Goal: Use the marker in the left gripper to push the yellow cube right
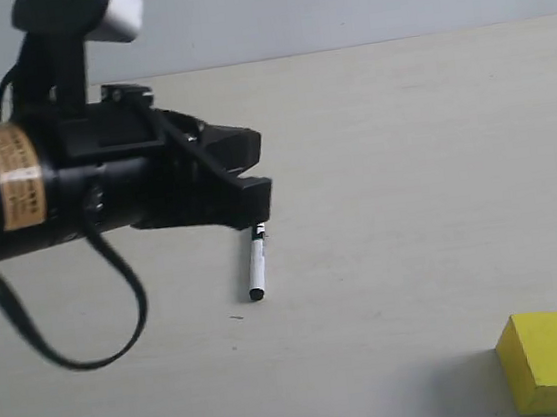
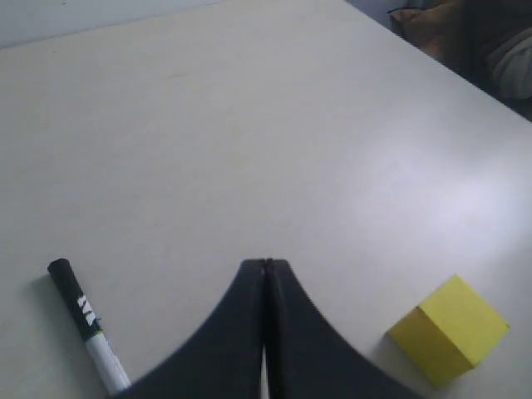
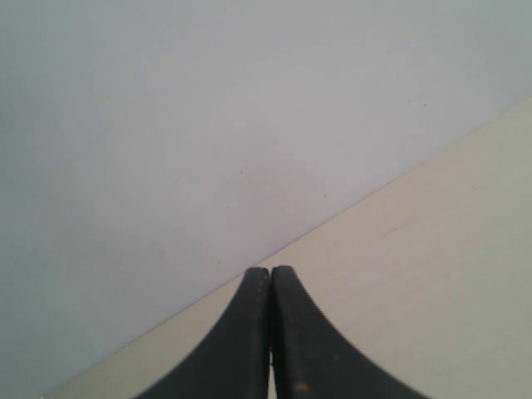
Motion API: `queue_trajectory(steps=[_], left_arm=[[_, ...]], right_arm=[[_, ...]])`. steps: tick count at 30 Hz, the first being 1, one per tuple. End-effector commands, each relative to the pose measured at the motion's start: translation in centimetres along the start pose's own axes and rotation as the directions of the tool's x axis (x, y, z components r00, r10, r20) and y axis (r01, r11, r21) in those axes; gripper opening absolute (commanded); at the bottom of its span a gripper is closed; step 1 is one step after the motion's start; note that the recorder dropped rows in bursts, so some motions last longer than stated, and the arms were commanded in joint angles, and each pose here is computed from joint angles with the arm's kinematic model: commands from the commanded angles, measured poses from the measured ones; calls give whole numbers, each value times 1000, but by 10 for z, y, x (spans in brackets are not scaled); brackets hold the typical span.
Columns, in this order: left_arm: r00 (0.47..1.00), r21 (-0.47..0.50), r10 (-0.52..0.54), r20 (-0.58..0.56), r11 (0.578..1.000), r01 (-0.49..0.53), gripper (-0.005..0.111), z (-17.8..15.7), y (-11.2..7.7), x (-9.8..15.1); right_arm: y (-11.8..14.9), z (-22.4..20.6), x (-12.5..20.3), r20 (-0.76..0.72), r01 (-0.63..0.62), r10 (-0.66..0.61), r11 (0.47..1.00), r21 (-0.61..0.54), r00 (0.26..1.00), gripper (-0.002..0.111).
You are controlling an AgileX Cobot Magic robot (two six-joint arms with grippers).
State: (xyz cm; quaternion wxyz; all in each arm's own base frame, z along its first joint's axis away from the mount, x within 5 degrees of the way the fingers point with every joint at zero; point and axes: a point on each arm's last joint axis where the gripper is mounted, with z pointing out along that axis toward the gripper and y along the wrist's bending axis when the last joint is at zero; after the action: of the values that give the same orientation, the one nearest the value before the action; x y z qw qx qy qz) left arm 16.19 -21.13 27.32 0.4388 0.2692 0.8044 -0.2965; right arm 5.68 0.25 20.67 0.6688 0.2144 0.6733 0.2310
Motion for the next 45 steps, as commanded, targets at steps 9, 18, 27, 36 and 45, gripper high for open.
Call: queue_trajectory(steps=[9, 18, 27, 36, 45], left_arm=[[998, 35, -8, 66, 999, 6, 0, -28, 0, 5], [997, 42, -13, 82, 999, 9, 0, -30, -1, 3], [816, -94, -528, 234, 823, 560, 0, -91, 55, 45], [637, -182, -396, 661, 739, 649, 0, -159, 87, 120], [561, -203, -340, 755, 693, 692, 0, -174, 86, 146]], right_arm=[[-1, 0, 1, 7, 14, -14, 1000, 2, 1000, 0], [-1, 0, 1, 7, 16, -16, 1000, 3, 1000, 0], [-1, 0, 1, 7, 14, -14, 1000, 2, 1000, 0], [-1, 0, 1, 7, 14, -14, 1000, 2, 1000, 0], [-1, 0, 1, 7, 14, -14, 1000, 2, 1000, 0]])
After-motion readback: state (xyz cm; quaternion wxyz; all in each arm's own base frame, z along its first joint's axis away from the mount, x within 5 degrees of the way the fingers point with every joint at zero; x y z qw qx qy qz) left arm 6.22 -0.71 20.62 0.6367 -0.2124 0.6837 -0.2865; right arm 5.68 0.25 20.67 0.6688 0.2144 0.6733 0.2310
